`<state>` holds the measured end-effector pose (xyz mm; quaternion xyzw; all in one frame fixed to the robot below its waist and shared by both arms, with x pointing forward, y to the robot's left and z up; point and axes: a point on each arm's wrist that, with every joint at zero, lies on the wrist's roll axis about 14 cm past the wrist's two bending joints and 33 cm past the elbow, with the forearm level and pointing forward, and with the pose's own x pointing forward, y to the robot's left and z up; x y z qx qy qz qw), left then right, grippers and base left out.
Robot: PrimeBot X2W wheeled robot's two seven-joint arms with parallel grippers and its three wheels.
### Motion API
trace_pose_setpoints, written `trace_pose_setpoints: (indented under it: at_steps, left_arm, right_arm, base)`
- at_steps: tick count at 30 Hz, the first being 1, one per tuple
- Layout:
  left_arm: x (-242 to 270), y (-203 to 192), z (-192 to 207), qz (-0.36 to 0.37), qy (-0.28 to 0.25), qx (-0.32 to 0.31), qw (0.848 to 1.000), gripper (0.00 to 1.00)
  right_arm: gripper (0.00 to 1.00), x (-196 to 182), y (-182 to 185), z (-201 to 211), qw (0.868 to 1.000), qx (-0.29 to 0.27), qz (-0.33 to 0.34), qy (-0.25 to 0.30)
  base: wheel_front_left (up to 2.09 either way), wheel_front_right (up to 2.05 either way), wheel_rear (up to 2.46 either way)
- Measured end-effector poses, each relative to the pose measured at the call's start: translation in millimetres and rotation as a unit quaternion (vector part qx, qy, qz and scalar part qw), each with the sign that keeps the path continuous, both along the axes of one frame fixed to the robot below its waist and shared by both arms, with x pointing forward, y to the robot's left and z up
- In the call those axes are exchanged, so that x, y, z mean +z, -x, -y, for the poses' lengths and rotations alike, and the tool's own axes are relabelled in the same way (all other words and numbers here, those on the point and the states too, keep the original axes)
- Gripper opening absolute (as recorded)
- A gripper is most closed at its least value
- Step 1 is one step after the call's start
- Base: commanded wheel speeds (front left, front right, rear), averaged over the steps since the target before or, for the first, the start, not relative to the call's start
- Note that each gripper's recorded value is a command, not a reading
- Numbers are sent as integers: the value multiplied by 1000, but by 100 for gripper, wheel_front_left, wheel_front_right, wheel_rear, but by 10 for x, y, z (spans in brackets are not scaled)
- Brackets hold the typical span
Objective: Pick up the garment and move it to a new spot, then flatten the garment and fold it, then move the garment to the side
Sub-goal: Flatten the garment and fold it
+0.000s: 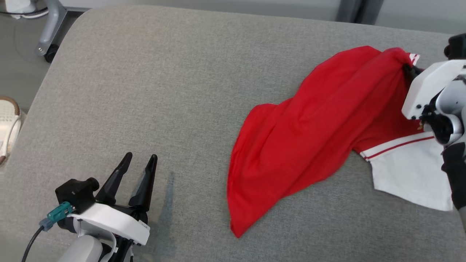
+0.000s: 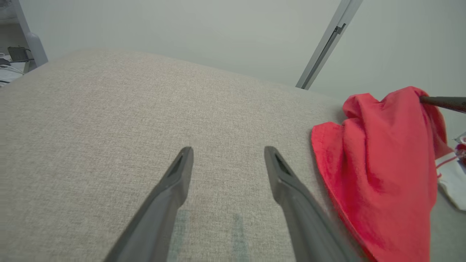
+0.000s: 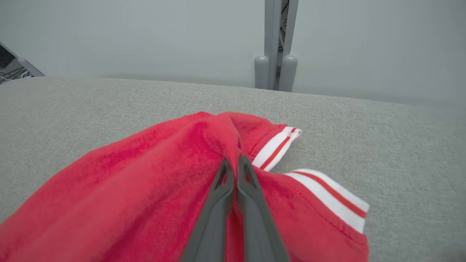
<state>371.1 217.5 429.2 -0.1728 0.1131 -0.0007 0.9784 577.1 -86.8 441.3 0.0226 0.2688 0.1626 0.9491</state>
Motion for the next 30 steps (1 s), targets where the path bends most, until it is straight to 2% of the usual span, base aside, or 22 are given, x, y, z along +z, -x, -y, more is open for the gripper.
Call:
trace_pose_setpoints:
  at_steps: [4, 5, 6, 7, 12, 20, 25, 30]
  left_arm:
    - [-70, 43, -4, -10, -4, -7, 1000, 100]
    - [-70, 43, -4, -10, -4, -7, 1000, 100]
    - [-89, 61, 17, -12, -4, -11, 1000, 100]
    - [-92, 77, 43, -12, -1, -14, 1000, 100]
    - [5, 65, 100, 4, -1, -22, 1000, 100]
    - [106, 117, 375, 12, -3, -73, 997, 100]
    - [69, 247, 592, -8, -8, -116, 993, 100]
    - [162, 306, 722, 2, -9, -129, 992, 100]
  right_arm:
    - [0, -25, -157, -49, 1000, -7, -5, -8]
    - [36, -25, -157, -49, 1000, -7, -5, -8]
    - [97, -60, -156, -51, 1000, -8, -10, -6]
    - [100, -94, -115, -78, 1000, -8, -17, -3]
    - [100, -24, 44, -95, 1000, -3, -3, 1]
    - [100, 317, 407, -1, 997, -7, 73, -27]
    - [100, 581, 699, 251, 988, -35, 139, -63]
    - [100, 671, 1134, 506, 976, -63, 187, -88]
  base:
    - [0, 0, 0]
    - [0, 0, 0]
    - [0, 0, 0]
    - [0, 0, 0]
    - [0, 0, 0]
    - [0, 0, 0]
    - [0, 0, 0]
    - [0, 0, 0]
